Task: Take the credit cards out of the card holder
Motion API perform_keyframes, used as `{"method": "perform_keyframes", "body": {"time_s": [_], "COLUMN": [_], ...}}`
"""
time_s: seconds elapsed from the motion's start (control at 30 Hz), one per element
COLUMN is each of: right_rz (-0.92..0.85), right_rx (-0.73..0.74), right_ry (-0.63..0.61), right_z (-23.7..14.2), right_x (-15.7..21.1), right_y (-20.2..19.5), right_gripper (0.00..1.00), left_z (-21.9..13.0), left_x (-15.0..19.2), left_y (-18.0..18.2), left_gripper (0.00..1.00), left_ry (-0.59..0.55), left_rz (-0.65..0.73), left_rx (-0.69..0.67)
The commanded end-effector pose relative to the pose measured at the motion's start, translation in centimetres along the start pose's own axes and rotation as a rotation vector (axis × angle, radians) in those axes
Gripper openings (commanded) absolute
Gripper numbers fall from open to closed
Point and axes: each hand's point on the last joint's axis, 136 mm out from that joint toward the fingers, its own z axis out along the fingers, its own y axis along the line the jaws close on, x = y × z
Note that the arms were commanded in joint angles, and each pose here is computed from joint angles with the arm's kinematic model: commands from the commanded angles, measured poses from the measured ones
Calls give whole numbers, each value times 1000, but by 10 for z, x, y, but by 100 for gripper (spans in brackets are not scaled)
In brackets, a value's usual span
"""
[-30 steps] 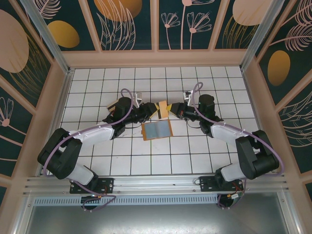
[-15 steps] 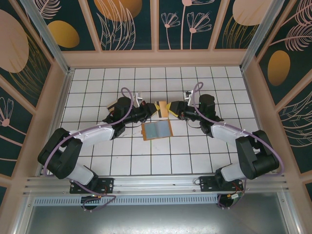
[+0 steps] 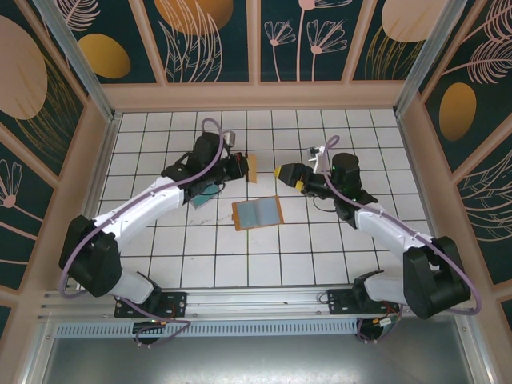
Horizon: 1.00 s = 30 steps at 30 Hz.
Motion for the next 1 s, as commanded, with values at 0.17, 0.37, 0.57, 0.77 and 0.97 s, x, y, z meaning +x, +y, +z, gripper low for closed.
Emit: {"method": "perform_keyframes", "body": {"time_s": [0.17, 0.37, 0.57, 0.77, 0.97], "right_rz": [-110, -223, -342, -392, -395], "right_rx": [34, 33, 60, 78, 104], "right_ry": [-156, -256, -280, -300, -285], "right_z": [-17, -32, -40, -45, -43], "right_x": [-18, -24, -20, -19, -18], "right_y": [13, 26, 30, 31, 26], "right_gripper": [99, 99, 99, 99, 99], "left_z": [-68, -68, -57, -41, -26], "left_x": [-55, -67, -66, -58, -43], "left_y": [70, 93, 132, 159, 177], "left_gripper": [0, 0, 0, 0, 0], "left_ry": [-122, -18, 98, 193, 263], "left_rz": [452, 566, 722, 808, 907], "left_rx": [-543, -572, -668, -666, -658]}}
